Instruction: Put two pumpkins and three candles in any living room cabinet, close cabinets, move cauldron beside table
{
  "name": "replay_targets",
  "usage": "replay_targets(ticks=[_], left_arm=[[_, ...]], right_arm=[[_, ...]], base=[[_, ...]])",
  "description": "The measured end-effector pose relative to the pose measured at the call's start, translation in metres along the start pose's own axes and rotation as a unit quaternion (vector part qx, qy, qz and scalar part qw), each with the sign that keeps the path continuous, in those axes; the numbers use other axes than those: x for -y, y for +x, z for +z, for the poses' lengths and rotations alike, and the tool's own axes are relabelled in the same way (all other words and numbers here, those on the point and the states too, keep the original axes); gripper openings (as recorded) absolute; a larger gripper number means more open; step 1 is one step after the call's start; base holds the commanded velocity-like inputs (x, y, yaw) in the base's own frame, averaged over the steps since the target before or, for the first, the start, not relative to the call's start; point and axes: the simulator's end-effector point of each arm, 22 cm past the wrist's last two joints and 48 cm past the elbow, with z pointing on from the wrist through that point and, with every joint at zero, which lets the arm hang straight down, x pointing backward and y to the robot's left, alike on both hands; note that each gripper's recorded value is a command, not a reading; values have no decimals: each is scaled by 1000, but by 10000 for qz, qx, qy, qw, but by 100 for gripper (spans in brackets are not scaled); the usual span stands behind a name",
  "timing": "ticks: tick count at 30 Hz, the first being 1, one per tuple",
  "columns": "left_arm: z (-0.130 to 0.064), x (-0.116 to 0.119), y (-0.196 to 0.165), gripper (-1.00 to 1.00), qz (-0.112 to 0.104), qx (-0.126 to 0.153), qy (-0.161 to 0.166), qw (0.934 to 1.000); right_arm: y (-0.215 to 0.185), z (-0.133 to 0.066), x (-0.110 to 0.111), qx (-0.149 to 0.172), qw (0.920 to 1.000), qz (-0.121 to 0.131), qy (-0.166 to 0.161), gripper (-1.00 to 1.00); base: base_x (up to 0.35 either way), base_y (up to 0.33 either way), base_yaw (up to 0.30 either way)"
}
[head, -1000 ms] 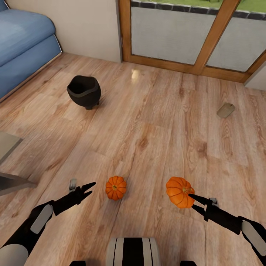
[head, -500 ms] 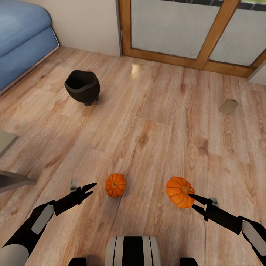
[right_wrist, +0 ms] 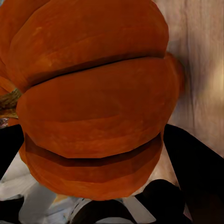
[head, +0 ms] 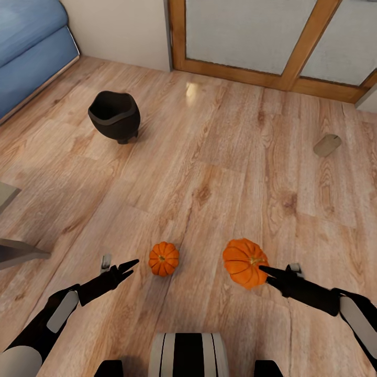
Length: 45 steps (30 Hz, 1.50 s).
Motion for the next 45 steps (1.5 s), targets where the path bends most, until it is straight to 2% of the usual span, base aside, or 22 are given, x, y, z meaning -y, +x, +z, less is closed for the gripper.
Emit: replay_targets(ticks=[1, 2, 4, 6, 13, 23, 45], left_arm=[[0, 0, 0, 100, 1, 3, -2, 10000], [0, 0, -1, 100, 4, 4, -3, 10000], [-1, 1, -1, 100, 5, 4, 18, 10000], [1, -2, 2, 100, -20, -15, 39, 10000], [4, -15, 9, 100, -114, -68, -8, 9999], [6, -31, 18, 100, -243, -150, -22, 9996], [12, -76, 43, 100, -556, -330, -269, 9975]], right_arm=[[4, 6, -15, -179, 9997, -169, -37, -100], [3, 8, -29, -245, 9994, -203, -118, -100], [-2, 7, -33, -234, 9990, -388, 26, -100], [-15, 0, -34, -78, 9990, -421, 90, -100], [-20, -5, -14, 30, 9995, -229, 234, -100], [-16, -2, 8, -7, 9995, -14, 312, -100], [-4, 4, 52, -121, 9979, 377, 511, -100]], base=[[0, 0, 0], [0, 0, 0], [0, 0, 0], [0, 0, 0], [0, 0, 0], [0, 0, 0], [0, 0, 0]])
